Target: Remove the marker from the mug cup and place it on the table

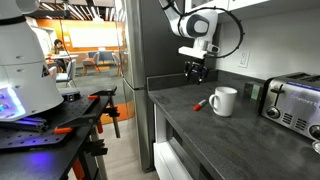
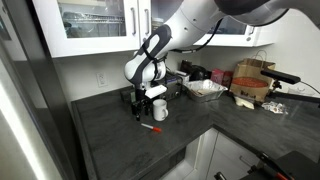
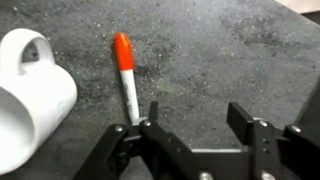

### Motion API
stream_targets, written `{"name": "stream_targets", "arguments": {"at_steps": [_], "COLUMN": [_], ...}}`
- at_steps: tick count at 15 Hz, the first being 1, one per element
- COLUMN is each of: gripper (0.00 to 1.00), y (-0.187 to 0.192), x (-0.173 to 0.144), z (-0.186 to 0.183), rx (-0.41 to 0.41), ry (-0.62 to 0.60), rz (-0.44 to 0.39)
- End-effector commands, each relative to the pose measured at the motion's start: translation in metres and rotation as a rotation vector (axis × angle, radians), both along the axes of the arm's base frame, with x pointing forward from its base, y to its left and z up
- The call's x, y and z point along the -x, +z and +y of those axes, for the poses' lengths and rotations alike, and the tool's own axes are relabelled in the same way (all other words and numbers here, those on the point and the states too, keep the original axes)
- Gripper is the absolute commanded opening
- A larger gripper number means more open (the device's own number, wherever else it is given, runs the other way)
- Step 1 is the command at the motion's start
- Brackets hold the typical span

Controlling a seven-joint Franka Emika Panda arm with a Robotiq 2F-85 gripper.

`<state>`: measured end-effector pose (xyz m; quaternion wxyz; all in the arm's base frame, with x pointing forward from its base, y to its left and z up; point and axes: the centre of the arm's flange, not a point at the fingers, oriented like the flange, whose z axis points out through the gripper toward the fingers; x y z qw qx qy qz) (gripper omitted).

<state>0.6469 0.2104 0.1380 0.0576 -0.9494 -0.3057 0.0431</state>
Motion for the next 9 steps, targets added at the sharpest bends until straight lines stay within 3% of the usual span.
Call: {"name": "stream_targets", "arguments": {"at_steps": [1,5,9], "gripper": [1.00,1.00,1.00], "y": [0.015,0.028,0.047], "x": [0.006,0.009,0.016], "z": [-0.011,-0.022,-0.029], "rx": [-0.112,-0.169,-0.149], "ry": [0.003,0.018,0.014], "rz": [-0.062,-0.158,-0.218]}}
